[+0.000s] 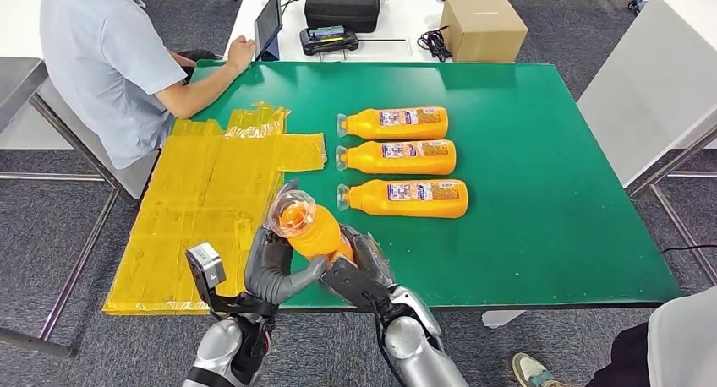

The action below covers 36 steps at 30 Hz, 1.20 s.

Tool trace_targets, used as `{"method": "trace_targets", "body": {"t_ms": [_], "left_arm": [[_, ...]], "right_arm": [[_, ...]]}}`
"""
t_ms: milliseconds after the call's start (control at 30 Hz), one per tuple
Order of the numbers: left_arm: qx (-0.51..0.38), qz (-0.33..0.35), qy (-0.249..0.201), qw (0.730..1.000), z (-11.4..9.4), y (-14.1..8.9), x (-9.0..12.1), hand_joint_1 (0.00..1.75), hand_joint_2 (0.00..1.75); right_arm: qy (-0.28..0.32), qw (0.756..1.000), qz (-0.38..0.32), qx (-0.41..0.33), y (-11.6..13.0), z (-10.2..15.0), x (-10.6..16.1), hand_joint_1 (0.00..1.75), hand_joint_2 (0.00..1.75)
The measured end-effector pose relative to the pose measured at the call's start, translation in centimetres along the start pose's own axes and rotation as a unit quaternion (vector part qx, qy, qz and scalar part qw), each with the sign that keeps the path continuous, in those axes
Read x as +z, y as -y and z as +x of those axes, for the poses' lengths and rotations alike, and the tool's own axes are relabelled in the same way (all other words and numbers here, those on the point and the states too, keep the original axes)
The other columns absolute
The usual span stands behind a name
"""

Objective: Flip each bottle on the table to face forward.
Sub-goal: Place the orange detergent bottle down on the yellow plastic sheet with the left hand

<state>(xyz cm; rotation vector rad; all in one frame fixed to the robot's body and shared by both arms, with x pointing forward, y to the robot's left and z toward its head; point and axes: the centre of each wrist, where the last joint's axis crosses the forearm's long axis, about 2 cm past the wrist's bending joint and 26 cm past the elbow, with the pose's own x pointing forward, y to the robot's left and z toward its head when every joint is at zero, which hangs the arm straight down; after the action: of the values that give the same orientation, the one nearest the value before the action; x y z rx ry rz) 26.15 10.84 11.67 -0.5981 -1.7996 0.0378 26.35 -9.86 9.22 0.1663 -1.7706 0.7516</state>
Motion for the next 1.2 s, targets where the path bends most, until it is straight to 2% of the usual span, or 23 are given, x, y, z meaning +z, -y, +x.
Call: {"method": "trace_targets", "body": {"t_ms": [100, 267, 367, 533, 567, 700, 800, 1200], "left_arm": [[-0.074, 0.020, 0.003, 0.997, 0.4, 0.0, -0.6, 0.00, 1.75], [-0.204, 0.044, 0.021, 0.978, 1.0, 0.0, -1.2, 0.00, 1.75], [-0.210, 0.047, 0.018, 0.977, 1.2, 0.0, -1.3, 0.00, 1.75], [-0.138, 0.039, 0.006, 0.990, 1.1, 0.2, -1.3, 0.00, 1.75], [-0.126, 0.036, 0.005, 0.991, 1.0, 0.2, -1.3, 0.07, 1.75], [-0.047, 0.026, -0.021, 0.998, 0.6, 0.4, -1.1, 1.54, 1.75], [0.032, 0.018, -0.039, 0.999, -0.1, 0.2, -0.8, 1.75, 1.75], [0.008, 0.012, -0.035, 0.999, -0.6, 0.1, -0.7, 1.75, 1.75]], "right_arm": [[-0.015, 1.000, 0.002, 0.008, -0.2, -0.1, 0.3, 1.75, 1.75], [-0.026, 1.000, 0.007, 0.013, -0.7, 0.2, 0.7, 1.75, 1.75], [-0.023, 1.000, 0.007, 0.015, -0.8, 0.5, 0.6, 1.75, 1.75], [-0.013, 1.000, 0.009, 0.012, -0.7, 0.9, 0.4, 1.75, 1.75], [-0.010, 1.000, 0.010, 0.008, -0.7, 0.9, 0.4, 1.75, 1.75], [0.001, 1.000, 0.009, -0.004, -0.6, 1.0, 0.3, 1.75, 1.75], [0.008, 1.000, 0.007, -0.007, -0.3, 1.0, 0.3, 1.75, 1.75], [0.012, 1.000, 0.006, -0.012, -0.2, 0.8, 0.4, 1.75, 1.75]]}}
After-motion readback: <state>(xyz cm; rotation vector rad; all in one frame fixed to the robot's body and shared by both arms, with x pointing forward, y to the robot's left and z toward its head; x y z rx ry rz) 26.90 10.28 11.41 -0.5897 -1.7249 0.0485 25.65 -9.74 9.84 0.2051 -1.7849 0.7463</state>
